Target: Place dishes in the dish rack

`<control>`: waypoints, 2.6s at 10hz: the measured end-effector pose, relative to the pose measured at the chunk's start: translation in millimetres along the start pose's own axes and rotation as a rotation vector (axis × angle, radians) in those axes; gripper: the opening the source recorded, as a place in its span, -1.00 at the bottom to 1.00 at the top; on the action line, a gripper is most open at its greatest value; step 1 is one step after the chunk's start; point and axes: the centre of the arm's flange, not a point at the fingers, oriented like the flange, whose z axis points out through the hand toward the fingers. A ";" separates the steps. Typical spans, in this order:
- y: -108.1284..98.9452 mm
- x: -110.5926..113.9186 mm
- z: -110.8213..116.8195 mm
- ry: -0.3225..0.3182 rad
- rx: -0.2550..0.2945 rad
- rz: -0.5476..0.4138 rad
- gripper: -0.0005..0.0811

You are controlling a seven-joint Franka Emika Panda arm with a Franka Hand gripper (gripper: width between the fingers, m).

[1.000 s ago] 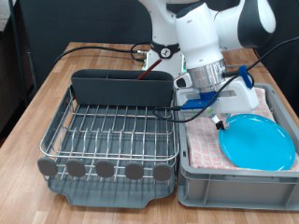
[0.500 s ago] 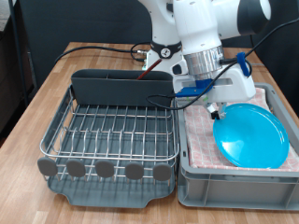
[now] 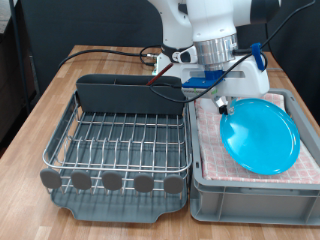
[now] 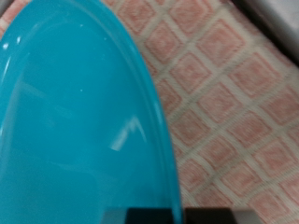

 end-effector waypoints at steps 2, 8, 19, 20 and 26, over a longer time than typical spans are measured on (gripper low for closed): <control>-0.2 -3.1 -19.0 0.065 -0.039 0.032 -0.93; -4.2 -4.8 -96.9 0.182 -0.132 0.126 -0.93; -8.8 1.8 -143.7 0.236 -0.197 0.236 -0.93; -9.6 1.7 -143.3 0.233 -0.186 0.233 -0.93; -5.0 21.9 -147.8 0.294 -0.226 0.451 -0.93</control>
